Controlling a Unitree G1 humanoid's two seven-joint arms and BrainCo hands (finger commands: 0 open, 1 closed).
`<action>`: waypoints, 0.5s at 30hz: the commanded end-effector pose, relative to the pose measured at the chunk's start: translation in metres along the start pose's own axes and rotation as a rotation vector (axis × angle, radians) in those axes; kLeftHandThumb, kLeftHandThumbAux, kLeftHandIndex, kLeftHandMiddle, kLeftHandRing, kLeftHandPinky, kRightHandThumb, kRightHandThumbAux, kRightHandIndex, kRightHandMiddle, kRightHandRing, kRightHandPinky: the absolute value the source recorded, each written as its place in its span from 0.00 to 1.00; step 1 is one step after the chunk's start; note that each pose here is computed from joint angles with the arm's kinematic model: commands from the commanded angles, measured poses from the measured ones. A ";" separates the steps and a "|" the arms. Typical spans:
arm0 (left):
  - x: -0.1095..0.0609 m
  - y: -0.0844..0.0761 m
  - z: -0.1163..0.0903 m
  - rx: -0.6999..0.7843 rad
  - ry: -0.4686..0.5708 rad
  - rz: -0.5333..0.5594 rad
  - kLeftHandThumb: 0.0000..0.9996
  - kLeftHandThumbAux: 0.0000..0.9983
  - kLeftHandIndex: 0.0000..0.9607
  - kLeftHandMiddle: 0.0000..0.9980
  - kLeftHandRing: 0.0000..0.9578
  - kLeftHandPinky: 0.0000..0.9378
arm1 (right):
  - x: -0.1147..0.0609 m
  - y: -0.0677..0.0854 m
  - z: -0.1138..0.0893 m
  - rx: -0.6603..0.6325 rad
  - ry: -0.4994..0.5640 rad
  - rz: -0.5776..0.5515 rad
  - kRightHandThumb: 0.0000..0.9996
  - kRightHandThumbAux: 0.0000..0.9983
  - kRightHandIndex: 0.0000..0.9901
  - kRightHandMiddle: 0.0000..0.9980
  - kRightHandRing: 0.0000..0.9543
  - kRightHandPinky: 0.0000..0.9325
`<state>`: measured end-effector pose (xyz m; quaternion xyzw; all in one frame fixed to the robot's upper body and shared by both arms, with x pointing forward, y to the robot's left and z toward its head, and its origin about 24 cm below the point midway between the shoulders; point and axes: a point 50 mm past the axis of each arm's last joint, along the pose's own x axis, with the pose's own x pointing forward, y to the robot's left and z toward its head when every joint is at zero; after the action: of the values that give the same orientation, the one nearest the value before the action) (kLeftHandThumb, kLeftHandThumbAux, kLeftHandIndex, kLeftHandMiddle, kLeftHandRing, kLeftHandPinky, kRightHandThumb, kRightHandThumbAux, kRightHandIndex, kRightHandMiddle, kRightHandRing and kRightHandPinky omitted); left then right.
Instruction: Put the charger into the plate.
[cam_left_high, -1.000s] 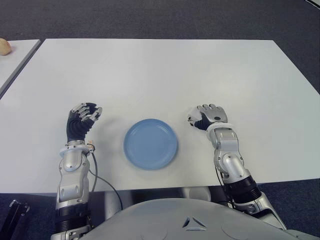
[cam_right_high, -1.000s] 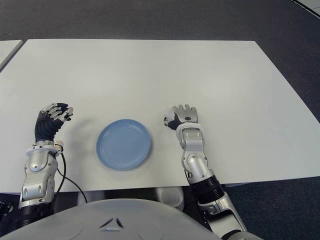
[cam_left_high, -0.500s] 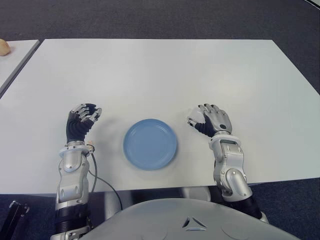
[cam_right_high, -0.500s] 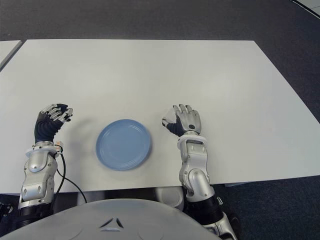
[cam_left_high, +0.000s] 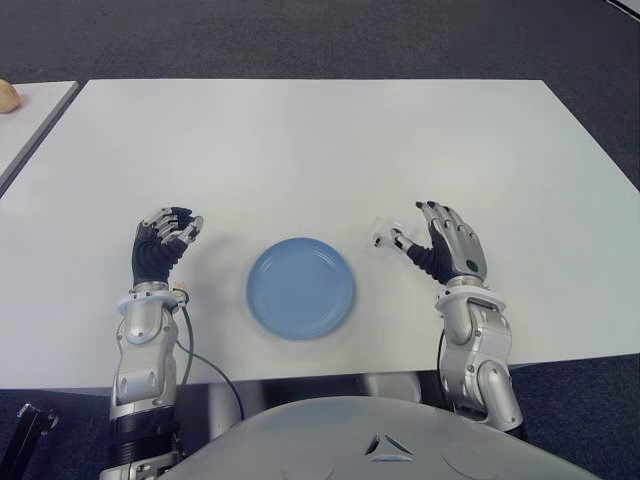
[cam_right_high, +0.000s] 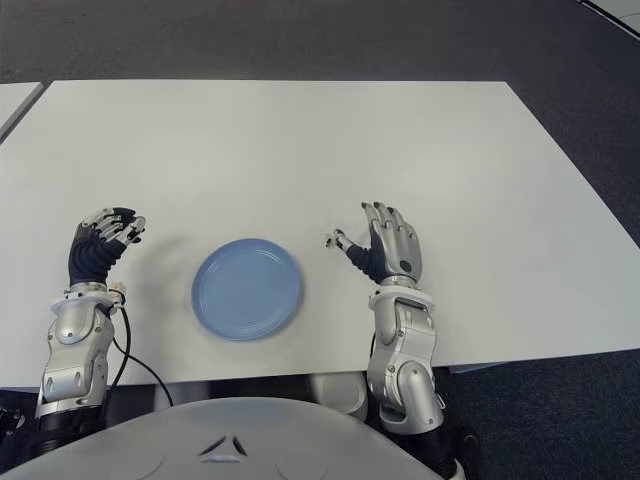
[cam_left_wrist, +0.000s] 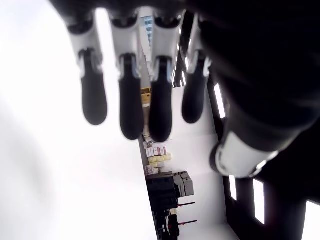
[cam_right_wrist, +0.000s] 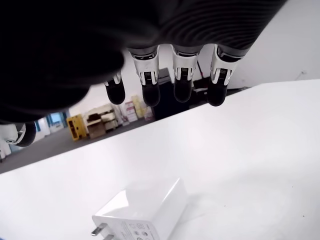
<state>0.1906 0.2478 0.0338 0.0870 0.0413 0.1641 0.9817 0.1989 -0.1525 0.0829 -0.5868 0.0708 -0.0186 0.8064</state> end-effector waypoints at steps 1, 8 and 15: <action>0.001 -0.001 -0.004 0.002 0.010 -0.023 0.71 0.72 0.44 0.49 0.51 0.51 | -0.002 -0.001 -0.004 0.033 0.015 0.000 0.63 0.20 0.00 0.00 0.00 0.00; 0.000 0.000 -0.004 0.008 0.006 -0.023 0.71 0.72 0.44 0.49 0.51 0.51 | -0.001 -0.006 -0.011 0.095 0.041 -0.017 0.67 0.22 0.00 0.00 0.00 0.00; 0.000 0.000 -0.003 0.020 0.009 -0.023 0.71 0.72 0.44 0.50 0.52 0.52 | 0.003 -0.007 -0.017 0.113 0.071 -0.022 0.72 0.22 0.00 0.00 0.00 0.00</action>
<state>0.1904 0.2490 0.0330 0.0918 0.0418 0.1600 0.9819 0.1990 -0.1684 0.0876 -0.5497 0.0800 -0.0485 0.8301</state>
